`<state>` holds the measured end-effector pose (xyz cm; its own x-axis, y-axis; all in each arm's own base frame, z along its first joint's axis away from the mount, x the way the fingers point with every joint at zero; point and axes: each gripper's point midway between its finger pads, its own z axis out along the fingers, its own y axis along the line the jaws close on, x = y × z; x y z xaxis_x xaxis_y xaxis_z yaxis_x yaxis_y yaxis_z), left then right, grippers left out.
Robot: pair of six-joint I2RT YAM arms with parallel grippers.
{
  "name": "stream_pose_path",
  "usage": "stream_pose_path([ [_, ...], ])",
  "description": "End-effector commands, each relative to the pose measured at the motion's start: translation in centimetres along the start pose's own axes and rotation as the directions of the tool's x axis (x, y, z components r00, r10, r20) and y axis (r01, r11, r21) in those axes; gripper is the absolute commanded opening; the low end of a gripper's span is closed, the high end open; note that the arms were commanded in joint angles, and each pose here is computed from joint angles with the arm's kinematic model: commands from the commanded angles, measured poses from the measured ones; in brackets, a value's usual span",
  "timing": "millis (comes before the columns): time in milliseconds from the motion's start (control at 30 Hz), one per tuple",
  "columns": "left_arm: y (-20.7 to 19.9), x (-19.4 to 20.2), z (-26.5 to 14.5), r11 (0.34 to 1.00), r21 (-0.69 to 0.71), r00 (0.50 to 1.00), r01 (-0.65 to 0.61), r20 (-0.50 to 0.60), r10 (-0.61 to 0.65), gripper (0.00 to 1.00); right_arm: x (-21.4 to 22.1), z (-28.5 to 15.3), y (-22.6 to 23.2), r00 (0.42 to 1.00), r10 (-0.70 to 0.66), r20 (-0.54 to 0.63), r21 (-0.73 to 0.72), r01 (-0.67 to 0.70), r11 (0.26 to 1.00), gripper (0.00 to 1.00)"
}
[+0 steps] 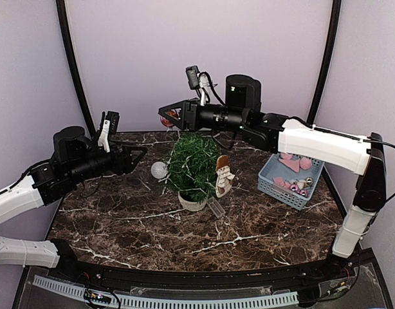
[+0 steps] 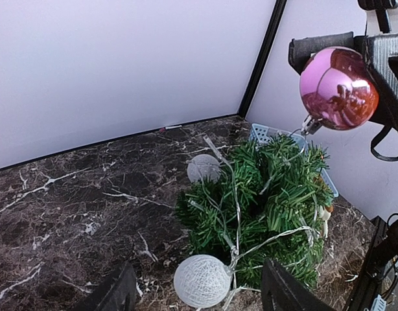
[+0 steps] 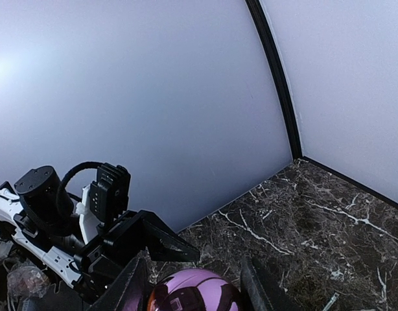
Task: Decorate the small christmas tree
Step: Hang the ornament ball on the branch.
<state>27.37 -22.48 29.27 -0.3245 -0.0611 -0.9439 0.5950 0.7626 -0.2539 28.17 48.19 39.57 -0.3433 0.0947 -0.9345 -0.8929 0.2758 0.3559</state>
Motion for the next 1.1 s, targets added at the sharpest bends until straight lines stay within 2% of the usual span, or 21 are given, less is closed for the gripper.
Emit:
stream_pose_path([
  [0,0.2,-0.4,-0.5,1.000,-0.008,1.000,0.010,0.022,-0.010,0.69,0.7,-0.7,0.5,1.000,-0.019,-0.013,0.019,0.019,1.000,0.43],
  [300,0.3,-0.2,-0.5,1.000,-0.009,1.000,0.016,0.019,-0.016,0.69,0.9,-1.8,1.4,1.000,-0.019,-0.023,0.010,0.019,1.000,0.43],
  [533,-0.1,-0.2,-0.6,0.999,0.014,0.999,0.031,0.023,-0.031,0.68,-0.9,-3.4,5.3,0.999,-0.044,0.010,-0.101,0.044,0.994,0.43],
  [667,-1.9,-0.3,-1.1,0.992,0.118,0.999,0.031,0.022,-0.034,0.69,-0.8,-4.5,6.3,0.999,-0.028,0.015,-0.128,0.030,0.991,0.43],
  [767,-4.3,-0.3,-1.8,0.966,0.257,0.999,0.039,0.021,-0.046,0.69,-0.7,-5.3,6.2,1.000,-0.012,0.024,-0.114,0.015,0.993,0.43],
  [933,-6.6,-0.8,-2.3,0.896,0.397,0.976,0.198,0.007,-0.218,0.67,0.2,-6.3,6.4,1.000,0.002,0.024,-0.116,0.001,0.993,0.43],
  [1067,-7.8,-0.5,-2.2,0.885,0.422,0.975,0.195,0.015,-0.222,0.65,1.3,-7.0,6.4,1.000,0.017,0.019,-0.113,-0.014,0.993,0.43],
])
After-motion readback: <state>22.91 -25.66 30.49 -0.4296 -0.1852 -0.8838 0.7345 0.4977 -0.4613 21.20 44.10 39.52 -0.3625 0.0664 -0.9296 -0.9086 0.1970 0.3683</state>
